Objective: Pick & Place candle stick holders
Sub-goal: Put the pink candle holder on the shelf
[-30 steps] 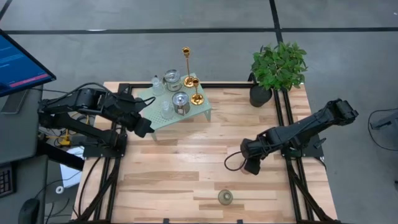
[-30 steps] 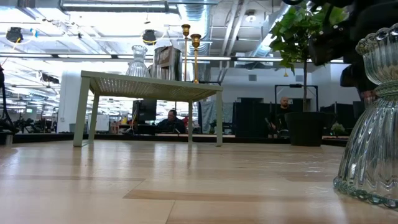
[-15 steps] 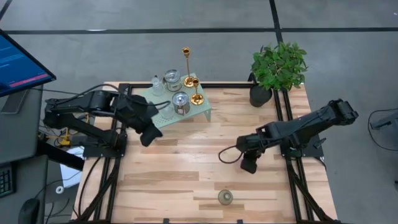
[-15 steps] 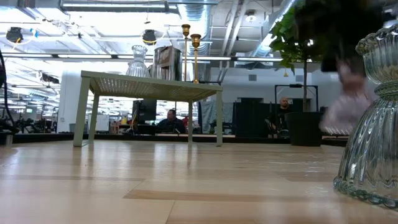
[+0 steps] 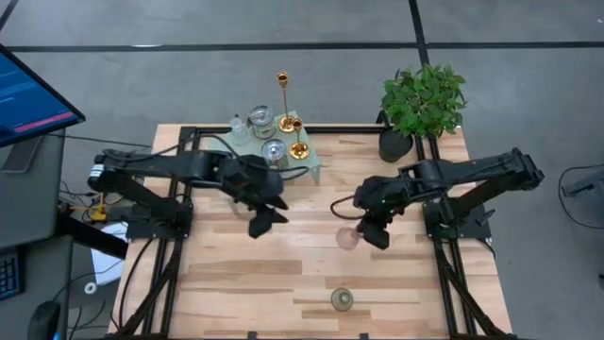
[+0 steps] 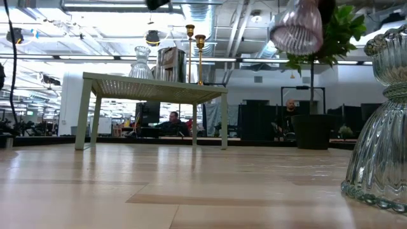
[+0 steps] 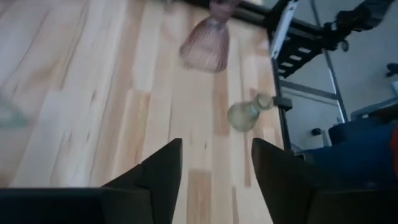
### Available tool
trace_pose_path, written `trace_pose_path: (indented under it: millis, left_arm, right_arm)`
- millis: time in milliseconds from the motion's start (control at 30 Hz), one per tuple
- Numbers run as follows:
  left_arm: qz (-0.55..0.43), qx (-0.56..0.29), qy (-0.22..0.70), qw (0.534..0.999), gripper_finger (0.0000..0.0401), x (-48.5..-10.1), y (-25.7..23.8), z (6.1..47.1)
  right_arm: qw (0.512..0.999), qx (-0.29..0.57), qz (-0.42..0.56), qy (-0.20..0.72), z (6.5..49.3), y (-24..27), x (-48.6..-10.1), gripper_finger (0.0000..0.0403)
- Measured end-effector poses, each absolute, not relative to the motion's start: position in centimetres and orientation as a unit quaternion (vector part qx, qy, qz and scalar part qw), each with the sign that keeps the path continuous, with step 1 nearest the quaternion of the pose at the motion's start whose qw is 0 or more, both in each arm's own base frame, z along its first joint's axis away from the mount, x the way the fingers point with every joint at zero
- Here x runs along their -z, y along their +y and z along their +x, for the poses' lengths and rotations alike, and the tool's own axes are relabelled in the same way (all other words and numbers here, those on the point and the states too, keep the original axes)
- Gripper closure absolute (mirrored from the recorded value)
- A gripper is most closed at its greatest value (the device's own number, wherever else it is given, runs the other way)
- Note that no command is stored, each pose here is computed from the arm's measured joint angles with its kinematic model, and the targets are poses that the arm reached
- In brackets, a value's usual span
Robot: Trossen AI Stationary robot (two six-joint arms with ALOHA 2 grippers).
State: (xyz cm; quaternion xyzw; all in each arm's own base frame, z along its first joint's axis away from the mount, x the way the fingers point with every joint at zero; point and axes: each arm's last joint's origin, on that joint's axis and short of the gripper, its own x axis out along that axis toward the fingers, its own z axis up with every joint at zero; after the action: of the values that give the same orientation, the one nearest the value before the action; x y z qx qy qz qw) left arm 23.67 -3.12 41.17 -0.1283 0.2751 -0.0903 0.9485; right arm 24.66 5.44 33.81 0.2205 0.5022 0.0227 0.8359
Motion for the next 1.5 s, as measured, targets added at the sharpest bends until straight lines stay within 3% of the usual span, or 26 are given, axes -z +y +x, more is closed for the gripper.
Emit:
trace_pose_path:
  millis: [267,733,933,1500]
  left_arm:
    - [-0.074,0.154,0.172,0.97,0.0187,-41.4,-3.8,28.0]
    - [-0.048,0.206,0.151,0.966,0.0188,-37.3,-4.2,34.9]
    - [-0.069,0.209,0.116,0.969,0.0185,-37.1,-3.5,36.2]
    - [-0.086,0.218,0.125,0.964,0.0178,-36.0,-3.5,37.3]
  right_arm:
    - [0.843,-0.039,0.21,0.493,24.6,5.7,-34.7,0.0392]
    - [0.854,-0.063,0.204,0.474,24.7,6.7,-35.1,0.0392]
    - [0.86,-0.068,0.202,0.463,24.9,6.8,-35.2,0.0392]
    - [0.873,-0.056,0.203,0.44,25.7,5.7,-35.3,0.0392]
